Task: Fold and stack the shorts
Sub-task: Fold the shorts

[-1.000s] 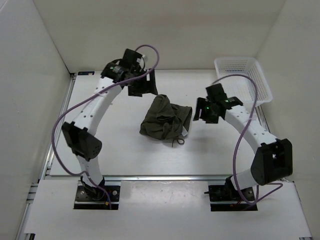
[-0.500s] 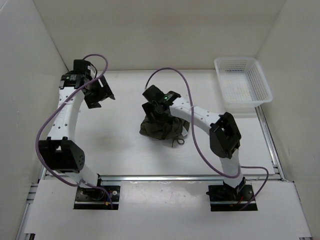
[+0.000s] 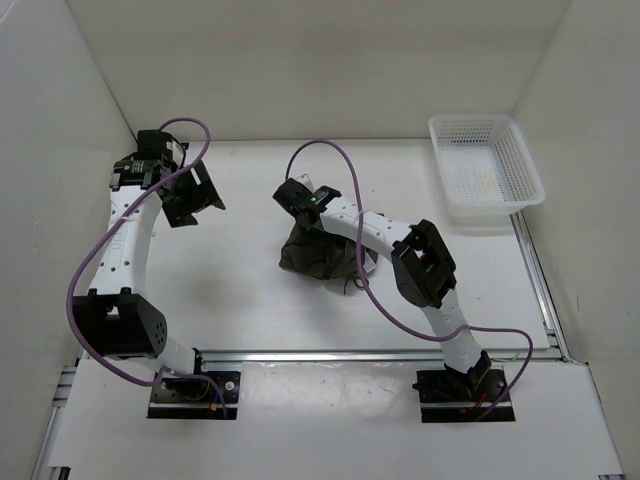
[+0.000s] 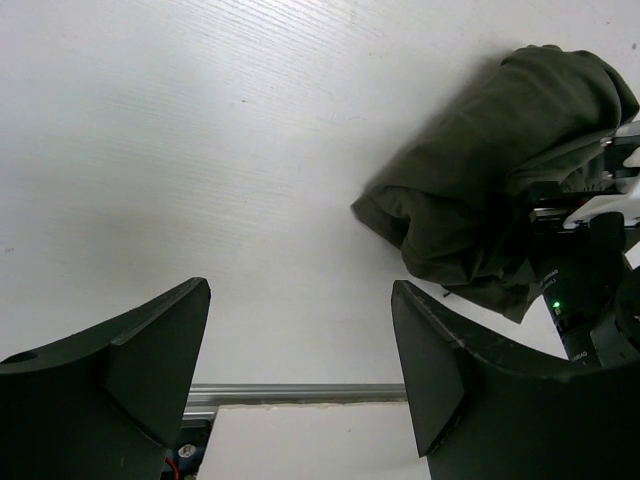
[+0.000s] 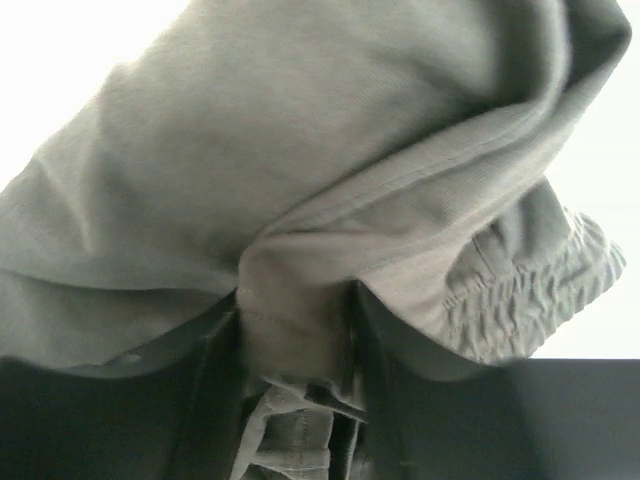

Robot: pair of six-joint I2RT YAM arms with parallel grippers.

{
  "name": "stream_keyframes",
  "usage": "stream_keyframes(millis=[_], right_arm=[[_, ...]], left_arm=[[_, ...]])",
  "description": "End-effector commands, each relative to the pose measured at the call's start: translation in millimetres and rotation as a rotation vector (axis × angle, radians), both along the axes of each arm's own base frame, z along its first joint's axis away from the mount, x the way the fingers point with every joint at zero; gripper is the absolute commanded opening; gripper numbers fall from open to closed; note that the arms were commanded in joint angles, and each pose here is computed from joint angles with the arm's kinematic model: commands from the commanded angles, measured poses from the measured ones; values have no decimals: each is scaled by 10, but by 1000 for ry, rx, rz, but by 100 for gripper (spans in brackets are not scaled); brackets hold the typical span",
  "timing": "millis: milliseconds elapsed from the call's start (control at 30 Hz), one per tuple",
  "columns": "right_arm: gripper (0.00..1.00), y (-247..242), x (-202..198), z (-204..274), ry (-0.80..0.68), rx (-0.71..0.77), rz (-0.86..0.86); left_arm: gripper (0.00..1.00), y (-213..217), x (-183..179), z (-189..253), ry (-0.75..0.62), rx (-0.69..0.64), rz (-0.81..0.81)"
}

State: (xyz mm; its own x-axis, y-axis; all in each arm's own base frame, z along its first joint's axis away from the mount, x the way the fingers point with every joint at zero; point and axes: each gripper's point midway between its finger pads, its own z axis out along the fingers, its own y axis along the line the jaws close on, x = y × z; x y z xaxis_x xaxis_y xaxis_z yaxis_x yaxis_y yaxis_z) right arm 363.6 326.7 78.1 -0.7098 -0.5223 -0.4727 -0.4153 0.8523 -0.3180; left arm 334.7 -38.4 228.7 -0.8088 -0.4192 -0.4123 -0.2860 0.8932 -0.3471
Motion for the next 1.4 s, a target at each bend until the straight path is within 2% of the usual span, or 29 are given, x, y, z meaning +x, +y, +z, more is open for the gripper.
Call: stream_keyframes(millis=[0, 100, 133, 267, 333, 633, 667, 700, 767, 800, 867, 933, 967, 1067, 1100, 1133, 1200, 1233, 1267, 1300, 1367], right_arm=[[46, -69, 109, 269, -76, 7, -56], [34, -161, 88, 364, -82, 14, -66], [25, -222, 88, 402, -84, 22, -83], [5, -432, 103, 445, -70, 36, -123], [2, -584, 181, 487, -59, 73, -164], [3, -1032, 504, 528, 28, 324, -243], [6, -1051, 585, 499, 22, 328, -255], [20, -1130, 666, 497, 16, 330, -277], [25, -1198, 779, 403, 23, 342, -334], [44, -1349, 875, 445, -5, 341, -384], [52, -1455, 922, 524, -23, 370, -435], [73, -1500, 933, 646, -46, 386, -440], [73, -1504, 924, 775, -68, 402, -436], [74, -1502, 863, 1007, -109, 411, -404], [74, -1469, 813, 1040, -111, 415, -393], [68, -1494, 758, 1098, -118, 420, -391], [47, -1368, 643, 1130, -104, 437, -353], [36, -1310, 594, 1134, -92, 454, -346], [18, -1231, 520, 1112, -64, 473, -319], [12, -1122, 465, 1110, -49, 484, -291], [3, -954, 413, 1010, -10, 508, -262]], left_arm=[[84, -12, -10, 99, -40, -12, -21], [84, -31, -25, 72, -32, -21, -26], [84, -31, -25, 72, -32, -21, -26], [83, -49, -20, 56, -32, -30, -32], [83, -45, -21, 54, -34, -25, -40], [83, -162, -12, -101, 0, -35, -75], [83, -198, 6, -92, -10, -35, -86], [83, -280, 7, -157, 4, -35, -110], [83, -401, -13, -256, 36, -45, -145], [83, -514, -25, -314, 56, -44, -178], [83, -660, -25, -359, 67, -55, -212], [83, -889, -55, -468, 91, -56, -269], [83, -989, -41, -489, 87, -60, -286], [73, -1387, -106, -702, 138, -62, -369], [59, -1490, -80, -734, 135, -65, -385], [50, -1624, -83, -845, 159, -55, -407], [33, -1764, -67, -942, 177, -54, -427], [19, -1881, -39, -1033, 193, -54, -439], [14, -1878, -2, -1089, 201, -41, -433], [10, -1913, -25, -1158, 219, -36, -442], [10, -1984, 67, -1271, 218, -27, -448]])
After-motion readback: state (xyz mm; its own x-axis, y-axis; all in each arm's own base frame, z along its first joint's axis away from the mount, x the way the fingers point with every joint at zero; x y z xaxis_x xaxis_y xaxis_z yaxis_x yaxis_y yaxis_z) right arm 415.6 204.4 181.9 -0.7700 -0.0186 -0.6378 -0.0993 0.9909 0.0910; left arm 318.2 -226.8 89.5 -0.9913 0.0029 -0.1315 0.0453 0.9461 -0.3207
